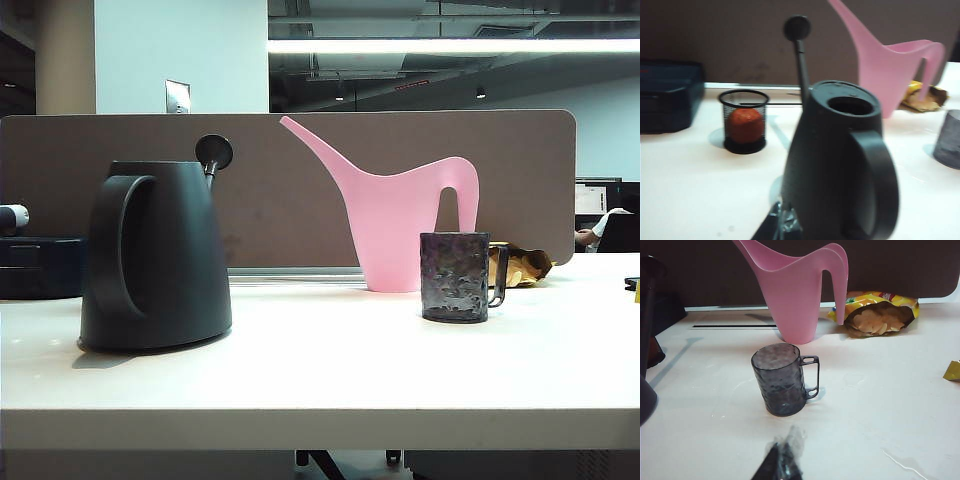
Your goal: Pour the water from the cup into the kettle.
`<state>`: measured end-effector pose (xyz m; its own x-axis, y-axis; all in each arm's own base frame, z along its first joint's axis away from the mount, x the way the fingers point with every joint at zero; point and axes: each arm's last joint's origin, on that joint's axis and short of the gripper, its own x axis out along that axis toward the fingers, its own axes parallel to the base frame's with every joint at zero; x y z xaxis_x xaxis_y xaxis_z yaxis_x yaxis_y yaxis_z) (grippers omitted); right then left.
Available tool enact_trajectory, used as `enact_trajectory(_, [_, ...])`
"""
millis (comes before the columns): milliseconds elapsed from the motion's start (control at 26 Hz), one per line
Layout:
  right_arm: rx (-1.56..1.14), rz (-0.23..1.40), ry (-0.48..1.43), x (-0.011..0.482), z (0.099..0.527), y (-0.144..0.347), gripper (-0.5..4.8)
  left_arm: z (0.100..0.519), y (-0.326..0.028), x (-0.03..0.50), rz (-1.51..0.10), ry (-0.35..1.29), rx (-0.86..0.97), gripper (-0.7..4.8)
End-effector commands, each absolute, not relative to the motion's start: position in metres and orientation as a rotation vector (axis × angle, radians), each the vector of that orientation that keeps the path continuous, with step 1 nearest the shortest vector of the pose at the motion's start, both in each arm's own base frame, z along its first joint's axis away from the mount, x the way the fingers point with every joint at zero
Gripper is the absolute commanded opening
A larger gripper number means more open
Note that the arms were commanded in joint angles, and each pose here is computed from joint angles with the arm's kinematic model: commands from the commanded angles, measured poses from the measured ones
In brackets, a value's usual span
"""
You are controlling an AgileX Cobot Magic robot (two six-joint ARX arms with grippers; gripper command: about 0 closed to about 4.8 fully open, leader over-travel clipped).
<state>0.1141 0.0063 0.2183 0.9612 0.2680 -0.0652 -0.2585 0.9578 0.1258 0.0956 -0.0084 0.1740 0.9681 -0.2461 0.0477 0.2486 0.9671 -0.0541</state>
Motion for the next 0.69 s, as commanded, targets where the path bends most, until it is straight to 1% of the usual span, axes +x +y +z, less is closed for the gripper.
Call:
enact_trajectory(38, [0.11,0.249,0.019,0.107,0.212,0.006,-0.06,0.176,-0.007,0.096,-0.195,-0.052,-0.063,-0.05])
enact_trajectory(385, [0.1,0.225,-0.057,0.095,0.18,0.005,-0.06,0.174,-0.006,0.096,-0.173,-0.047,-0.048,-0.05])
enact_trajectory(500, [0.088,0.204,-0.051,0.096,0.172,0.005,-0.06,0.167,-0.006,0.097,-0.164,-0.012,0.02,-0.06])
enact_trajectory(693, [0.014,0.16,-0.057,0.097,0.171,0.004,-0.06,0.165,-0.006,0.097,-0.165,0.007,0.033,-0.05])
